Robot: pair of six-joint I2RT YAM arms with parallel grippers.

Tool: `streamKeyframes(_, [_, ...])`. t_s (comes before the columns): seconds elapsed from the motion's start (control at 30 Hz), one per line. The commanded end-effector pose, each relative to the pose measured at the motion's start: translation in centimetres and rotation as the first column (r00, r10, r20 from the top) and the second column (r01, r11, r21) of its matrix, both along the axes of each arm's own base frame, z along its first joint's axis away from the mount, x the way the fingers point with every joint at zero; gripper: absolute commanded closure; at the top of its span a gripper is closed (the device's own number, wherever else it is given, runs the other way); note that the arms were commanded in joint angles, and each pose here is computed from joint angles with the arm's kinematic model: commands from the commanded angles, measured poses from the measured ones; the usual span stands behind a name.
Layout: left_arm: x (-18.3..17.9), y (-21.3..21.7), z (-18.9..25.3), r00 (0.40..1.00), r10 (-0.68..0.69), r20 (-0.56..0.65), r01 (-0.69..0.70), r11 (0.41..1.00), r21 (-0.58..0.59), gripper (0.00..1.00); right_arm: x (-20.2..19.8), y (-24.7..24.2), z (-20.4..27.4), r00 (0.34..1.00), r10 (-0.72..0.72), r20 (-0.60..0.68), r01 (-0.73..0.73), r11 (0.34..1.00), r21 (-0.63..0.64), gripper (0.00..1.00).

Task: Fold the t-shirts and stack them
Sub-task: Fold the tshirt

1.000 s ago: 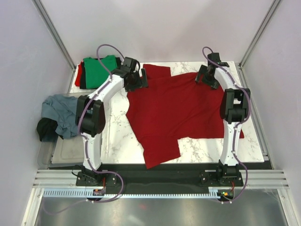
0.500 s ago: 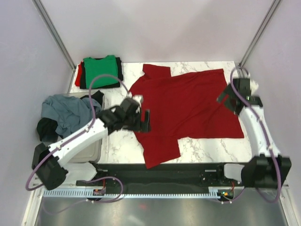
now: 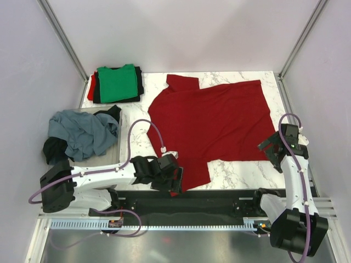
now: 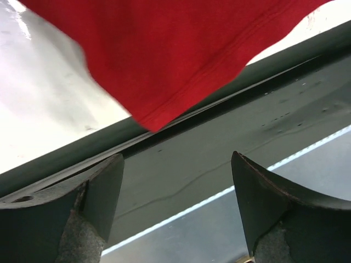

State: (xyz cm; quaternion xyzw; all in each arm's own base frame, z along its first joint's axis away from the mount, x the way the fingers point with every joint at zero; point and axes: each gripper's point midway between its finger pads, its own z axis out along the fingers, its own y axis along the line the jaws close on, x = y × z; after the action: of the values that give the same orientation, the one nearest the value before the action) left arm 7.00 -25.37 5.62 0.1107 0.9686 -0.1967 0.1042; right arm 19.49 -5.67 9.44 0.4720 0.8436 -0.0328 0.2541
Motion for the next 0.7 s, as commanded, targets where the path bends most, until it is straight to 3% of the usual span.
streamKeyframes(0.0, [-0.1,-2.3,-0.6,0.997,0.072,-0.035,-0.075,0.994,-0.077,0.17,1.2,0.1,0.2,0.999,0.026,0.031,-0.026,0.999,0.029,0.04])
streamKeyframes(0.17, [0.0,-1.8,-3.0,0.992,0.115,-0.054,-0.115,0.993,-0.003,0.23,1.2,-0.4,0.5,0.997,0.036,0.074,-0.038,0.999,0.028,0.03])
streamKeyframes(0.37, [1.6,-2.0,-4.3,0.991,0.134,0.013,-0.135,0.988,0.068,0.3,1.7,0.5,-0.4,0.994,0.04,0.097,-0.049,0.995,0.084,0.03])
streamKeyframes(0.47, [2.6,-2.6,-4.3,0.99,0.131,0.05,-0.135,0.988,0.077,0.4,1.7,0.4,-0.5,0.994,0.029,0.103,-0.038,0.996,0.08,0.03])
streamKeyframes(0.6, [3.8,-3.7,-3.6,0.987,0.128,0.093,-0.134,0.989,0.063,0.68,1.5,0.2,-1.0,0.997,0.014,0.082,-0.021,0.997,0.077,0.03])
streamKeyframes(0.67, [4.3,-4.2,-2.8,0.985,0.131,0.113,-0.137,0.99,0.045,0.73,1.4,0.1,-1.6,0.998,0.008,0.069,-0.014,0.997,0.08,0.03])
